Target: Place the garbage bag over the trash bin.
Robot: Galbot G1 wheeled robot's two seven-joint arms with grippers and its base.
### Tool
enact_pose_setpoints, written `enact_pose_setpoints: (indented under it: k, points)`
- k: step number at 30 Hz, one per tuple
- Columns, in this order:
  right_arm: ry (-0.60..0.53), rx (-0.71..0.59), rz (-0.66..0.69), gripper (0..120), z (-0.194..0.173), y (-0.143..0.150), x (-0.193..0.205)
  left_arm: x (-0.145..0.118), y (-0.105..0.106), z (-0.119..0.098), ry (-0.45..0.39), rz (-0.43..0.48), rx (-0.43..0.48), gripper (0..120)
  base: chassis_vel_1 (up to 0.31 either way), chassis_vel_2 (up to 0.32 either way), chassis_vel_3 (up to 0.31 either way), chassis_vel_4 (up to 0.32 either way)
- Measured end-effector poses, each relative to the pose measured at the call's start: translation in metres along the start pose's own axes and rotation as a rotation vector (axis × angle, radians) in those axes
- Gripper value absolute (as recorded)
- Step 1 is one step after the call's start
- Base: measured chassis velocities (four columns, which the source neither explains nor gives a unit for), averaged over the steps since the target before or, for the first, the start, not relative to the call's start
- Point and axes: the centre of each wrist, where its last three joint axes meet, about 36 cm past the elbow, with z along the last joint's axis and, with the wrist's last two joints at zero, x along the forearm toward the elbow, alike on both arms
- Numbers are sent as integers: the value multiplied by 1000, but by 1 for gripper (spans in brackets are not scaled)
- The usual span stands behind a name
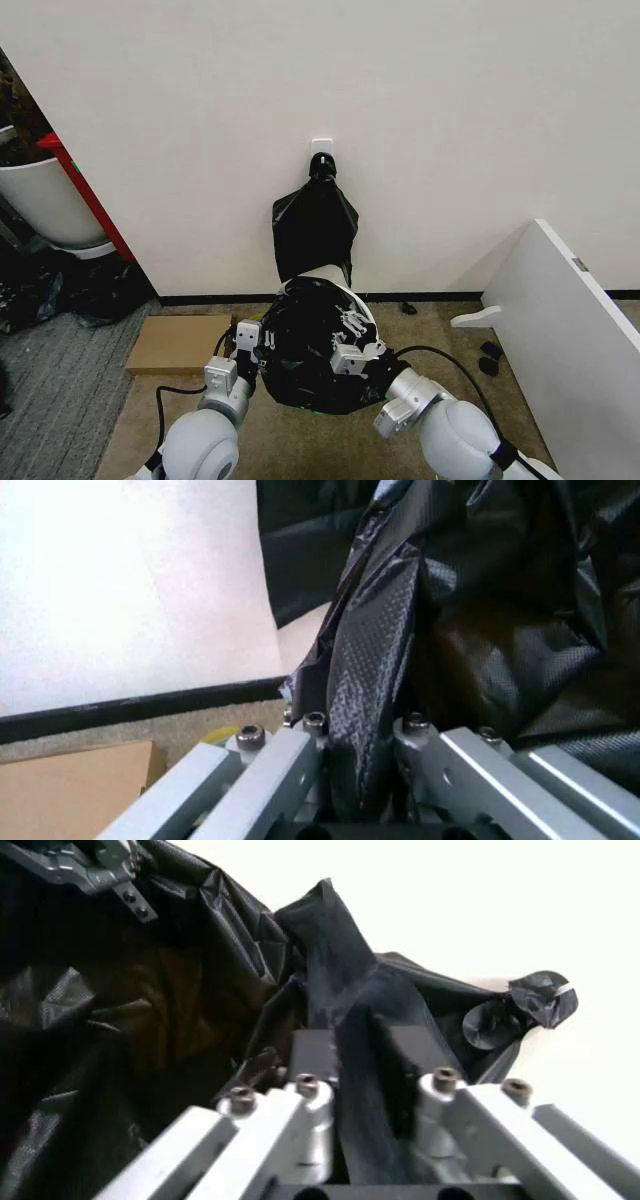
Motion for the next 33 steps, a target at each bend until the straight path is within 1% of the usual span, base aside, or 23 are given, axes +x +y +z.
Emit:
enact_pose_setpoints:
  k: [2, 10, 15, 18, 19, 23, 25, 27, 31, 33]
  points:
    - [2, -13, 0, 0, -2, 2, 0, 1, 0, 0, 0, 0, 2, 1, 0, 0, 0, 0]
    - [18, -106, 28, 0, -10, 10, -2, 4, -1, 2, -3, 4, -3, 1, 0, 0, 0, 0]
    - [1, -181, 47, 0, -21, 12, 4, 2, 1, 5, -1, -2, -9, 1, 0, 0, 0, 0]
    - [-10, -267, 94, 0, -33, 0, 9, 0, 5, 10, -14, -5, -41, 1, 0, 0, 0, 0]
    - [-2, -298, 121, 0, -34, -9, 8, 1, 6, 12, -24, -1, -58, 1, 0, 0, 0, 0]
    - [25, -319, 162, 0, -23, -26, 2, 4, 6, 16, -38, 13, -83, 1, 0, 0, 0, 0]
    - [47, -334, 172, 0, -11, -37, -1, 7, 5, 19, -56, 27, -118, 1, 0, 0, 0, 0]
    - [52, -350, 164, 0, -9, -43, 1, 8, 6, 22, -60, 27, -126, 1, 0, 0, 0, 0]
    - [19, -366, 129, 0, -15, -46, 14, 7, 6, 25, -53, 18, -115, 1, 0, 0, 0, 0]
    - [-48, -382, 77, 5, -24, -46, 32, 5, 7, 26, -54, 10, -118, 1, 0, 0, 0, 0]
